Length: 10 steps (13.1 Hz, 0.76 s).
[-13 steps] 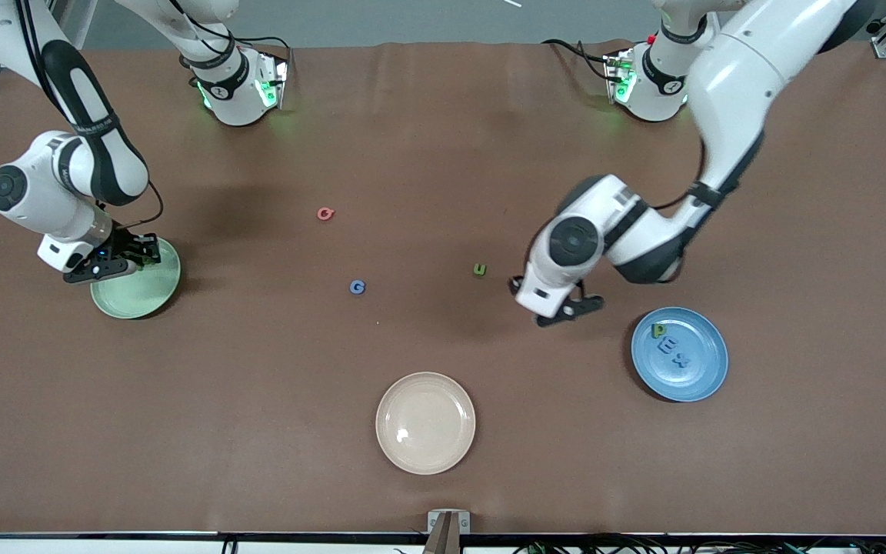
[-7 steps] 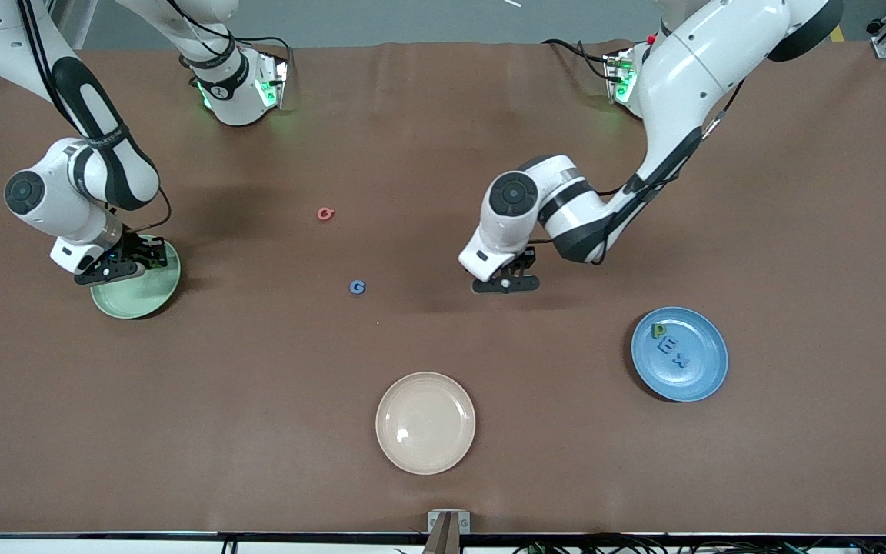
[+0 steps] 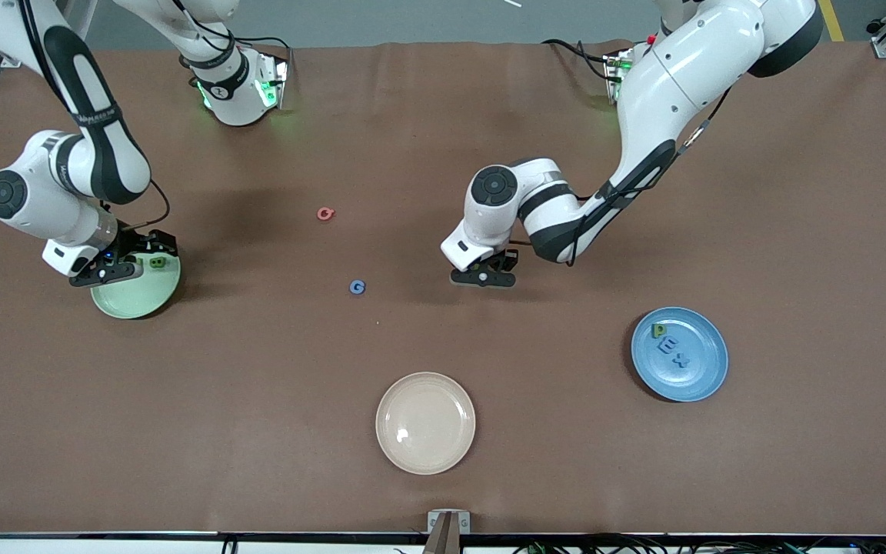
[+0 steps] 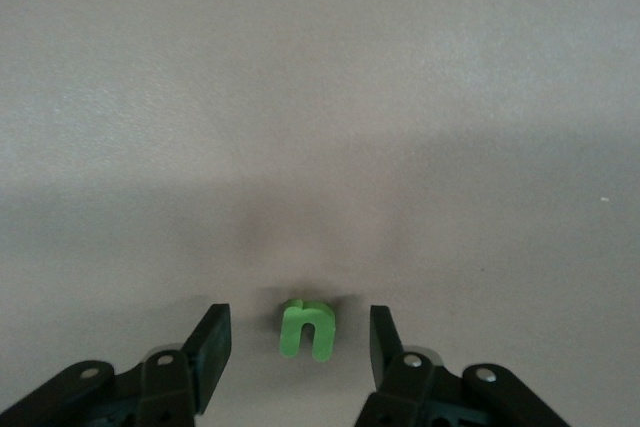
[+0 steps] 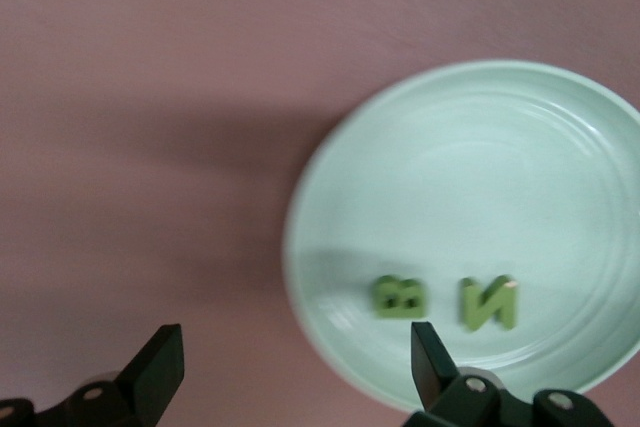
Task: Sort upper and lower case letters into plates
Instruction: 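Grasp the green n with the left gripper while the right gripper withdraws, then drop the n into the blue plate while the right gripper grasps the c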
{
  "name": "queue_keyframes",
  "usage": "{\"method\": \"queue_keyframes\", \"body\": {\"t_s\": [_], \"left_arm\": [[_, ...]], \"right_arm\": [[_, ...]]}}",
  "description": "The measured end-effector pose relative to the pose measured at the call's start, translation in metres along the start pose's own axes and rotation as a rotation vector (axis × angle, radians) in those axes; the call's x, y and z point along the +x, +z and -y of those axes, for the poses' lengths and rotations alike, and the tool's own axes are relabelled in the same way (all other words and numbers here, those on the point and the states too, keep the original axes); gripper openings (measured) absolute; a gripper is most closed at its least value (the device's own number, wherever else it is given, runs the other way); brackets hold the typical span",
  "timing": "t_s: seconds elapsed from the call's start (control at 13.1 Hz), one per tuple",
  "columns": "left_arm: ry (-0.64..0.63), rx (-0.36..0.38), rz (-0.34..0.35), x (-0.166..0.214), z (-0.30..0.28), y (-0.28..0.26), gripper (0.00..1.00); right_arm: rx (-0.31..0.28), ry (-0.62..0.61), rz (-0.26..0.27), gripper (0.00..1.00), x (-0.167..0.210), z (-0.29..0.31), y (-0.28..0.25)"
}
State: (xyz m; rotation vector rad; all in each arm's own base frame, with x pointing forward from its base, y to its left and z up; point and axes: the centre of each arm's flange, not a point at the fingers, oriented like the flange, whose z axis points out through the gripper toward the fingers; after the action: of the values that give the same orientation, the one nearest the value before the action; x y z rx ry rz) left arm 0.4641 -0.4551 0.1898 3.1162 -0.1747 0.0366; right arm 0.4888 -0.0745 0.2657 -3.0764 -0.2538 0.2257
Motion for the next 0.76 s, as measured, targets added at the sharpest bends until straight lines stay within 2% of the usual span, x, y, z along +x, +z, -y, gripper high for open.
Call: {"method": "queue_keyframes", "body": {"t_s": [0.15, 0.38, 0.53, 0.61, 0.69, 0.76], "left_arm": [[0.019, 0.014, -0.004, -0.005, -0.003, 0.006, 0.6], [0.029, 0.032, -0.004, -0.008, -0.005, 0.013, 0.57], [0.029, 0.035, -0.003, -0.009, -0.005, 0.015, 0.43], [0.029, 0.034, -0.004, -0.008, -0.005, 0.015, 0.41], [0.028, 0.032, -0.007, -0.007, -0.005, 0.014, 0.3], [0.022, 0.032, -0.011, -0.004, -0.003, 0.013, 0.26]], "right_arm": [[-0.015, 0.08, 0.004, 1.0, 0.021, 0.062, -0.032], [-0.038, 0.248, -0.028, 1.0, 0.041, 0.166, -0.045], [-0.036, 0.345, -0.045, 1.0, 0.045, 0.235, -0.046], [-0.028, 0.381, -0.045, 1.0, 0.046, 0.265, -0.043], [-0.01, 0.41, -0.044, 1.0, 0.049, 0.293, -0.038], [0.014, 0.429, -0.048, 1.0, 0.054, 0.316, -0.029]]}}
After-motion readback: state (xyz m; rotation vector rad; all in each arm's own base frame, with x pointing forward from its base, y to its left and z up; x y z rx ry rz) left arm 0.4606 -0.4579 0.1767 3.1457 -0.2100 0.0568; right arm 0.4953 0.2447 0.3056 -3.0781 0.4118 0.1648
